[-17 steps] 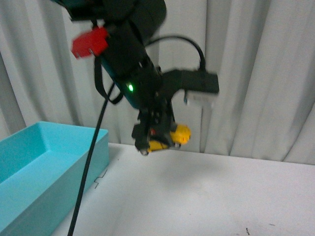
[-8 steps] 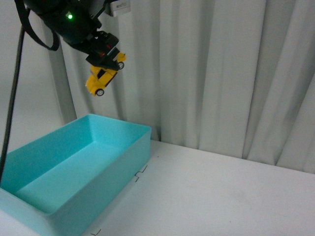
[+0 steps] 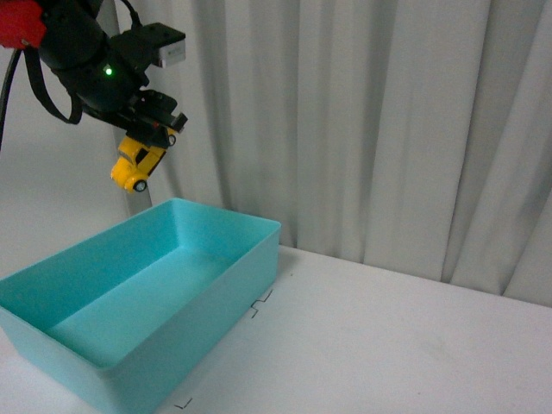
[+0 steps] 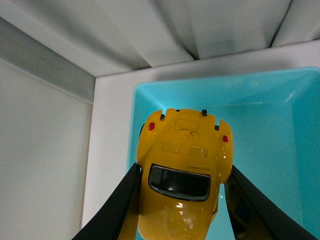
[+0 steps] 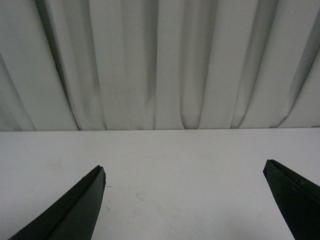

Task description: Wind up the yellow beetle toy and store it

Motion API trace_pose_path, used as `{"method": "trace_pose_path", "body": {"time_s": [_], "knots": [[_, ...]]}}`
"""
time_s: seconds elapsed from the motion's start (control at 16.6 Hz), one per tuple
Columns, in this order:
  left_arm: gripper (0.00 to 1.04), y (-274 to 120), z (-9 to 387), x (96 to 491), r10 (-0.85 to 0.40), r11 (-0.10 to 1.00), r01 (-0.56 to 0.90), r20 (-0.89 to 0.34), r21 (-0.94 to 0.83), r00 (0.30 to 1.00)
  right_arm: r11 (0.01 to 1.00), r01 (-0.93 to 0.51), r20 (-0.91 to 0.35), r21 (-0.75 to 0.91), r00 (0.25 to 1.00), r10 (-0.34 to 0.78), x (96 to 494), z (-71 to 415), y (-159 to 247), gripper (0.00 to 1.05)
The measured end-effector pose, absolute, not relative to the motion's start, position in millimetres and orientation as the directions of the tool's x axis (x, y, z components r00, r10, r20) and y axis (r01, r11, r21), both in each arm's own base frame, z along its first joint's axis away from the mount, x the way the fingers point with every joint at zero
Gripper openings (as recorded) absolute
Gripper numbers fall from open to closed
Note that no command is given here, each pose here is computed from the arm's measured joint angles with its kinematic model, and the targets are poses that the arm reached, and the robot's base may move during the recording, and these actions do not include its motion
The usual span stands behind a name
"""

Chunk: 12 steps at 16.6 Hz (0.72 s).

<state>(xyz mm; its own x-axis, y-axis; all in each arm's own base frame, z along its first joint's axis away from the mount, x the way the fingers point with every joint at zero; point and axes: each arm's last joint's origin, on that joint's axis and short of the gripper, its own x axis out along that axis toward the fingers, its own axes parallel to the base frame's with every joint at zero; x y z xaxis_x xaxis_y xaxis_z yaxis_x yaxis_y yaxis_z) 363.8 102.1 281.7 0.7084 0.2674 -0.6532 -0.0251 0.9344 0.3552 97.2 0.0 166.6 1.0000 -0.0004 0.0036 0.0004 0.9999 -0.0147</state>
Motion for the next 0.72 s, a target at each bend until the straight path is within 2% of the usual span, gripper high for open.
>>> {"method": "trace_pose_path", "body": {"time_s": [0.18,0.72], "knots": [[0.42,108,256,367,0.291,0.935,-0.044,-0.693,0.352,0.66,1.0,0.0,0.004,-0.015,1.0,0.0,97,167,0,0.98],[0.42,123,237,362,0.354,0.921,-0.097,-0.708,0.376,0.611,1.0,0.0,0.004,-0.015,1.0,0.0,97,167,0,0.98]]}}
